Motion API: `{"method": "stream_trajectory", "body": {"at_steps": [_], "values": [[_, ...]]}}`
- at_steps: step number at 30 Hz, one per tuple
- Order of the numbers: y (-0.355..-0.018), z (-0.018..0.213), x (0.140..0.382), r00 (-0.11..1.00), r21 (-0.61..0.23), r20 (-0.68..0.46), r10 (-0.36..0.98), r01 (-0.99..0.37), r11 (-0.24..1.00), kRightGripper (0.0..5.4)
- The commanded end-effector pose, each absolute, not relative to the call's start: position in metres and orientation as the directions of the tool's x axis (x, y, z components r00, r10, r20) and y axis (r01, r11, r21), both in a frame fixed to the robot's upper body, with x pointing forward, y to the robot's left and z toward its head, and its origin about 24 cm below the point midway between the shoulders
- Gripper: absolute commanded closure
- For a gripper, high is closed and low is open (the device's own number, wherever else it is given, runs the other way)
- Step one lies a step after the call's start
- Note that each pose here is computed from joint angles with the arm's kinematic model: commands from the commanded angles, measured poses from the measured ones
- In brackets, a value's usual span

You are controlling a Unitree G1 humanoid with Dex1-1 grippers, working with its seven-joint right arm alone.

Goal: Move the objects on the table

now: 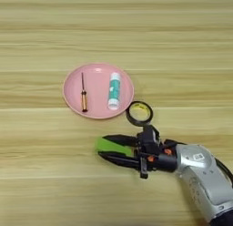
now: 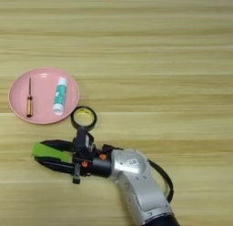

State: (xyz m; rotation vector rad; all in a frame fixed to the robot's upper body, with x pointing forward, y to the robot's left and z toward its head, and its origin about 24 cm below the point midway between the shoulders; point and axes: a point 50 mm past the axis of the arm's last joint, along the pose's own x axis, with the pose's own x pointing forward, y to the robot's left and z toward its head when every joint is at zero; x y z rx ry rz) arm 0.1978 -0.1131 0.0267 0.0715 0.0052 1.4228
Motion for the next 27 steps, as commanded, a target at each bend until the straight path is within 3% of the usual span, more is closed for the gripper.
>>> {"method": "stream_trajectory", "body": {"at_steps": [1,27], "values": [[-0.1126,0.0401,0.2061,0.157,-0.031,0.049,0.986,-0.987,0.158,4.01],[-0.1116,0.0331,0.2056,0.152,-0.042,0.0,0.988,-0.987,0.152,4.01]]}}
